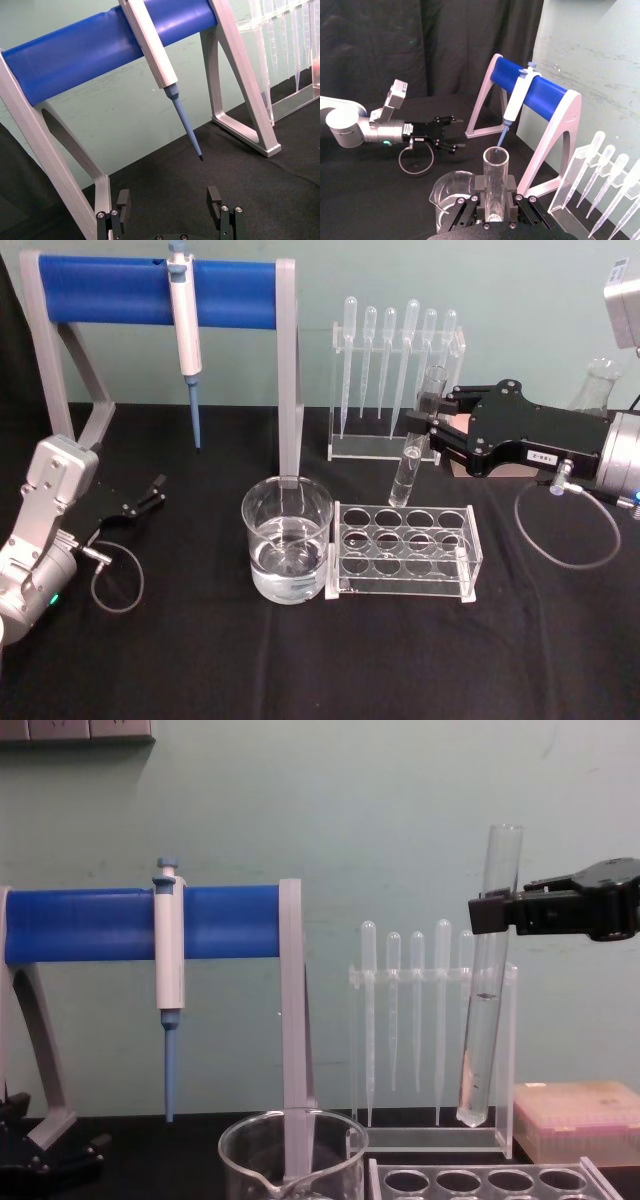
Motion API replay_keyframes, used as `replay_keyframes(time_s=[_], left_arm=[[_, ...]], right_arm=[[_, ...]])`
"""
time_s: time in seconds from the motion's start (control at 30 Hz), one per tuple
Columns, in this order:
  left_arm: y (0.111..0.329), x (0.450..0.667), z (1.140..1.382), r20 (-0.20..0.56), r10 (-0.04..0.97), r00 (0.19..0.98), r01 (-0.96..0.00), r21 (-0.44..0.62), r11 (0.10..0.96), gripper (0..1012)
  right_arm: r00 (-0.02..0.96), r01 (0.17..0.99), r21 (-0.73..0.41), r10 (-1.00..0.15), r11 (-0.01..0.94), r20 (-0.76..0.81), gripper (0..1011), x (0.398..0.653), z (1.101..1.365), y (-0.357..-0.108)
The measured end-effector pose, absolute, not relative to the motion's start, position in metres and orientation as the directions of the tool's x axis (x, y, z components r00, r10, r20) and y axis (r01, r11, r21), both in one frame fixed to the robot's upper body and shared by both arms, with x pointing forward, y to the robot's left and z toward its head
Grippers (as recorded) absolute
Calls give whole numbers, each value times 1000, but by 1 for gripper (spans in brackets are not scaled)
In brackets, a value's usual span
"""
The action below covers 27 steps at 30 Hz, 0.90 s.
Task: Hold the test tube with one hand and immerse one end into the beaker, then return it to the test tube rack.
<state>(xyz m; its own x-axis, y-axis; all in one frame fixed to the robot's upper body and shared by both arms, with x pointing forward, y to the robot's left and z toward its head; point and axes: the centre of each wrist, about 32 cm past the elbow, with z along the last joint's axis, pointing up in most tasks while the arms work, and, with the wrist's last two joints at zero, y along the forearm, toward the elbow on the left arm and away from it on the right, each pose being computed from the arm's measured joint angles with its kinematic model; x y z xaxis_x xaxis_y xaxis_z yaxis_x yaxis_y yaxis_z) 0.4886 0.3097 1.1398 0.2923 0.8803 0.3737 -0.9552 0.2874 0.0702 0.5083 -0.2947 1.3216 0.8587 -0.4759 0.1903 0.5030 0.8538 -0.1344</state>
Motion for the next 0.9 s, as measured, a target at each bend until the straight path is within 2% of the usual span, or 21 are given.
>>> replay_keyframes(time_s=[0.9], left_arm=[[310,489,1140,374,880,292,-955,70,287,1000]], right_arm=[[862,496,-133,-468,858,197,241,509,1323,-293]])
